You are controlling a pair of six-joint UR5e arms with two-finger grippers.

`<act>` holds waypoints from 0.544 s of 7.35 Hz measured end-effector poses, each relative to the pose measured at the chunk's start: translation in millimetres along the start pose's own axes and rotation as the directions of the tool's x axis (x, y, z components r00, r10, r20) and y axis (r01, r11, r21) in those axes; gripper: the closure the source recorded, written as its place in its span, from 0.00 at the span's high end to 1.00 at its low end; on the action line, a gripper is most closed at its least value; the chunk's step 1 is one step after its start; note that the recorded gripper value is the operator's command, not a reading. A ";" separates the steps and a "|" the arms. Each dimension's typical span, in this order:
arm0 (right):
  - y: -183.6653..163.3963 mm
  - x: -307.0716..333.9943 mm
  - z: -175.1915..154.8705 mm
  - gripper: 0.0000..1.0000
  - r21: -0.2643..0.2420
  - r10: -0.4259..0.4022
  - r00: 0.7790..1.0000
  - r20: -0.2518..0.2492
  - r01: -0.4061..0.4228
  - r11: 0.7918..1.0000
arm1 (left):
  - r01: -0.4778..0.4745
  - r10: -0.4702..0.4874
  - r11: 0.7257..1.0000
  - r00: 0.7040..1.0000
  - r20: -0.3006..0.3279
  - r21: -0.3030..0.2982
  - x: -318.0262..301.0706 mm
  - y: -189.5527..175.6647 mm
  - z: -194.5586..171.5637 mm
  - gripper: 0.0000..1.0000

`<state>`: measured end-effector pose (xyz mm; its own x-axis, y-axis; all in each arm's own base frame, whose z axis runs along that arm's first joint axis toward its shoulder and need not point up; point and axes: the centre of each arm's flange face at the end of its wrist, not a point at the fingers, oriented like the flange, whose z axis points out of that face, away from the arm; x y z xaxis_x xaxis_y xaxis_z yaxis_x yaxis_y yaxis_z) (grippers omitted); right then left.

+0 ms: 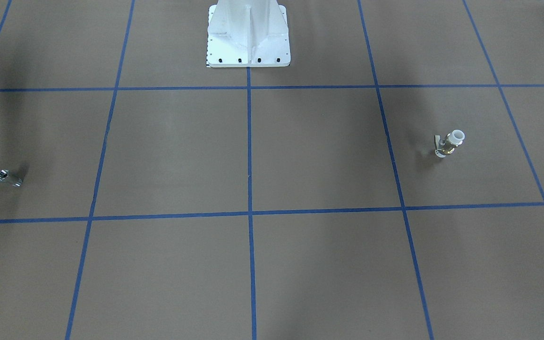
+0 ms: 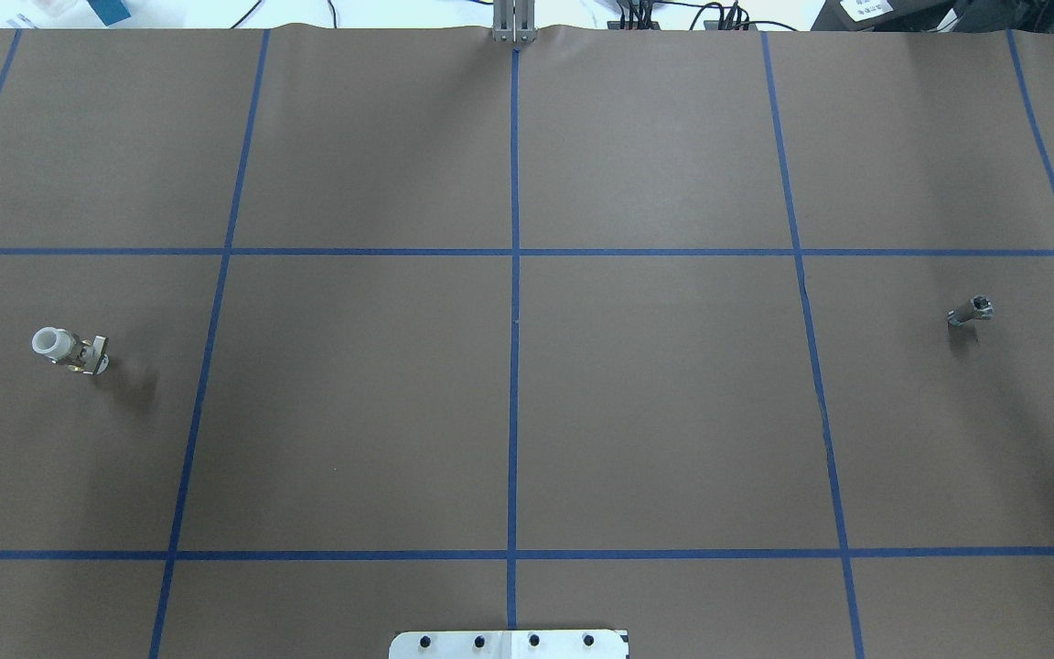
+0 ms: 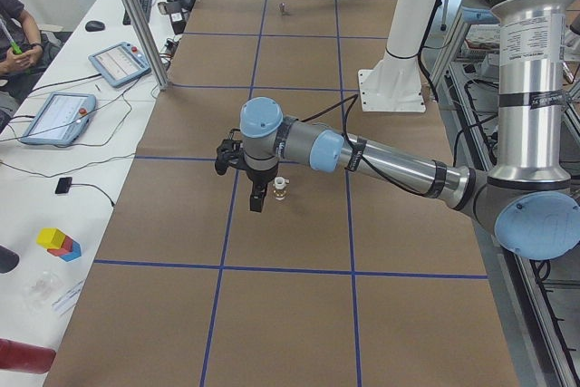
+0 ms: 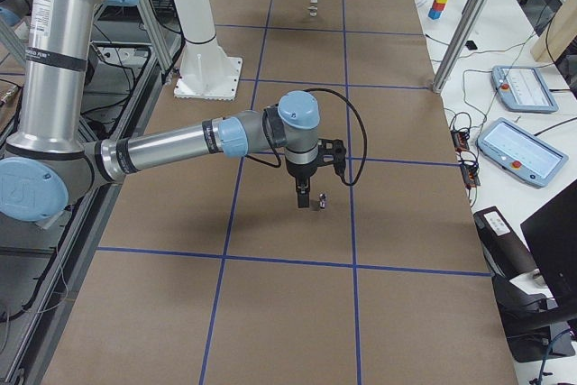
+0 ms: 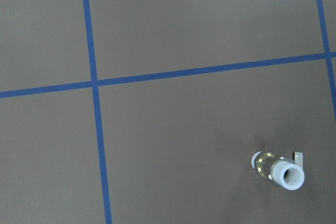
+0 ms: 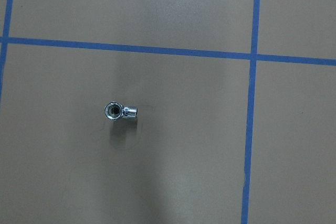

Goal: Assemble PPR valve and pipe with both arms
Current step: 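Move the left gripper down toward the white PPR valve, then grasp the white PPR valve with the left gripper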

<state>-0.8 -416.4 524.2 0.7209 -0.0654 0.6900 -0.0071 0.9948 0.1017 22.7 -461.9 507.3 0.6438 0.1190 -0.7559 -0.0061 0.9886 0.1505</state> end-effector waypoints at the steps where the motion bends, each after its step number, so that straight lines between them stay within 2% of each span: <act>1: 0.0 0.0 0.0 1.00 0.000 0.000 1.000 0.000 0.000 1.000 | 0.014 -0.014 1.000 1.000 -0.018 -0.015 25.2 -1.0 21.6 1.00; 2: -0.1 -0.2 -0.1 1.00 0.001 0.000 1.000 0.001 0.000 1.000 | 0.026 -0.027 0.999 0.999 -0.031 -0.028 51.8 -2.8 42.3 1.00; 4: -0.3 -0.4 -0.3 1.00 0.002 -0.001 1.000 0.001 0.001 1.000 | 0.025 -0.025 0.999 1.000 0.000 -0.038 99.8 -10.7 79.3 0.99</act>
<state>-0.9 -416.6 523.6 0.7201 -0.0661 0.6907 -0.0078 0.9946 0.1033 147.7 -467.9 480.8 0.6440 0.0946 -0.7592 -0.0195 0.9940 0.1074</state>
